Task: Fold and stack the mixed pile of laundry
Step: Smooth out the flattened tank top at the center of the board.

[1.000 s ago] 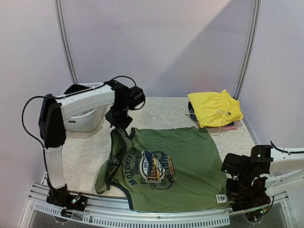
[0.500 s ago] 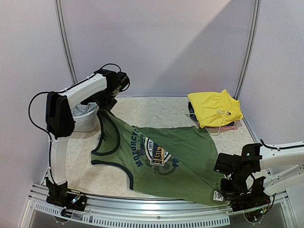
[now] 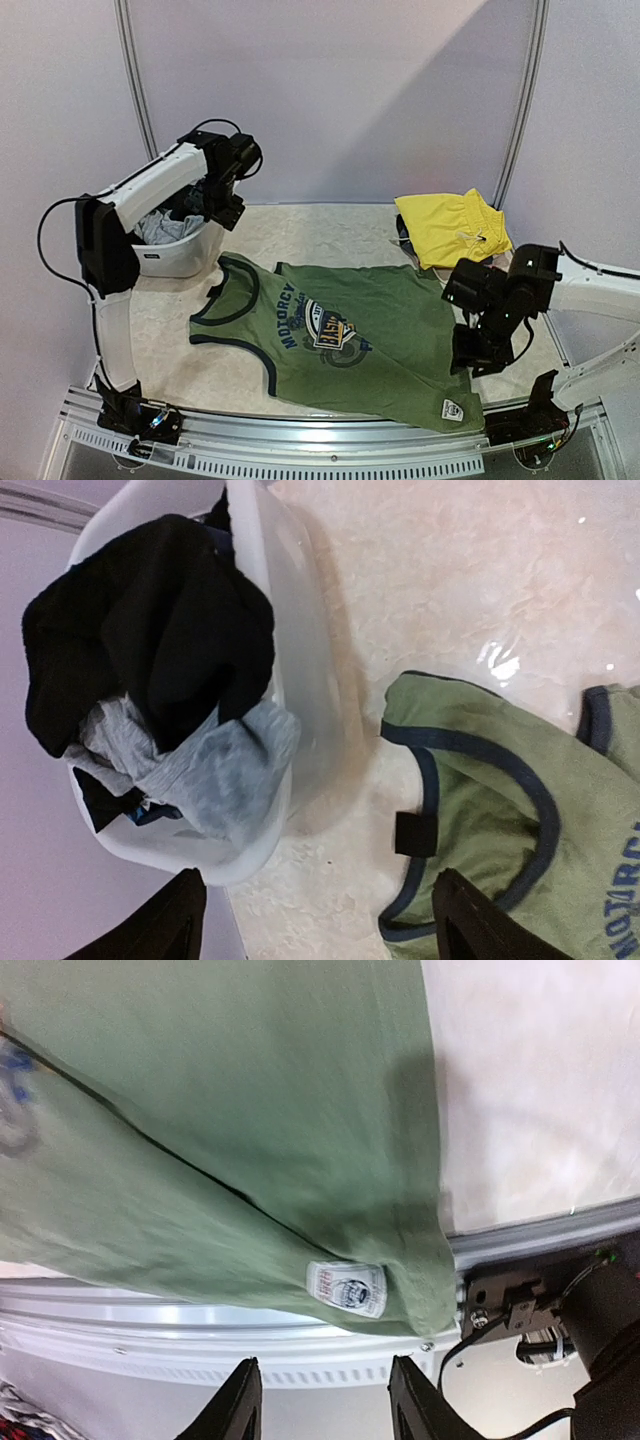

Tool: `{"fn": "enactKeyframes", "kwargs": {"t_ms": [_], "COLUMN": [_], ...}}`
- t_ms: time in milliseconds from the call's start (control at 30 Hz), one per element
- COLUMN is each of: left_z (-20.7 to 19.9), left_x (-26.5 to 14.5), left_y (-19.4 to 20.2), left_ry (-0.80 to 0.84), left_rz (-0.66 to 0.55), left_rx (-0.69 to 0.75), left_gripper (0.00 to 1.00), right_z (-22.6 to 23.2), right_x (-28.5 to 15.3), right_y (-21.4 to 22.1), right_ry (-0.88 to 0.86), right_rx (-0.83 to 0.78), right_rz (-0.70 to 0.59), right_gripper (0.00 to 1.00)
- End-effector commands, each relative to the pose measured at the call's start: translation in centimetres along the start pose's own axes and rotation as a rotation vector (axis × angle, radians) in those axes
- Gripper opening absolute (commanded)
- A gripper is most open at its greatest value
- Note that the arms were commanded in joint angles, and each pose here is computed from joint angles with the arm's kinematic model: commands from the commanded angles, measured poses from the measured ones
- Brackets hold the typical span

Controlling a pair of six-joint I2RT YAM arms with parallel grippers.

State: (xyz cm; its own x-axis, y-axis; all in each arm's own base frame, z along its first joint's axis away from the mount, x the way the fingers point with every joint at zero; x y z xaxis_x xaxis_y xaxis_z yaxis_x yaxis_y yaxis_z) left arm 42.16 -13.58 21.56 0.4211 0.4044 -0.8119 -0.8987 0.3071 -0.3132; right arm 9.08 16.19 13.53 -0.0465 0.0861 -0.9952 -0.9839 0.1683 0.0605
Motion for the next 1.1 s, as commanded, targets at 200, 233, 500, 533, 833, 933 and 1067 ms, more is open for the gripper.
{"fn": "enactKeyframes", "kwargs": {"t_ms": [200, 233, 500, 533, 833, 933, 1067], "left_z": [2.1, 1.7, -1.9, -2.1, -3.0, -3.8, -5.0], "left_x": [-6.7, -6.4, -3.5, -3.1, 1.8, 3.5, 5.3], "left_y": [12.2, 13.6, 20.6, 21.1, 23.8, 24.2, 23.6], "left_ry": [0.237, 0.263, 0.51, 0.52, 0.583, 0.576, 0.593], "left_rz": [0.095, 0.111, 0.199, 0.207, 0.249, 0.279, 0.284], "left_rx": [-0.18, -0.205, -0.474, -0.498, -0.745, -0.754, -0.749], "left_gripper": [0.77, 0.76, 0.69, 0.69, 0.6, 0.57, 0.54], "right_z": [7.8, 9.0, 13.9, 14.1, 13.9, 14.0, 14.1], "right_x": [-7.8, -7.4, -5.4, -5.2, -1.5, -1.2, -1.1], "right_y": [-10.9, -12.3, -20.4, -21.2, -26.3, -26.6, -26.4], "right_ry": [-0.046, -0.052, -0.16, -0.17, -0.211, -0.215, -0.224], "right_rx": [-0.174, -0.183, -0.169, -0.161, -0.105, -0.125, -0.159], "right_rz": [-0.269, -0.272, -0.279, -0.278, -0.233, -0.233, -0.229], "right_gripper": [0.37, 0.35, 0.24, 0.23, 0.12, 0.11, 0.11]}}
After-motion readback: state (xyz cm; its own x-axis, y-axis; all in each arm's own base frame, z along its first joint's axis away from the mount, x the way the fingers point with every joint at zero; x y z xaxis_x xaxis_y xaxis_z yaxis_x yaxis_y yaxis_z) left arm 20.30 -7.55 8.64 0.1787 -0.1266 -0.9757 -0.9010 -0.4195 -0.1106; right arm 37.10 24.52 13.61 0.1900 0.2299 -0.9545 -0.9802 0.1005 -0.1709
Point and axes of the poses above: each gripper's point midway between its finger pads, its own x axis out along the fingers, its own z axis along the line the jaws close on, y = z × x, the point moved 3 cm from there along -x, back along the fingers, and after that the axes turned 2 degrees about -x, right-handed, at the moved point
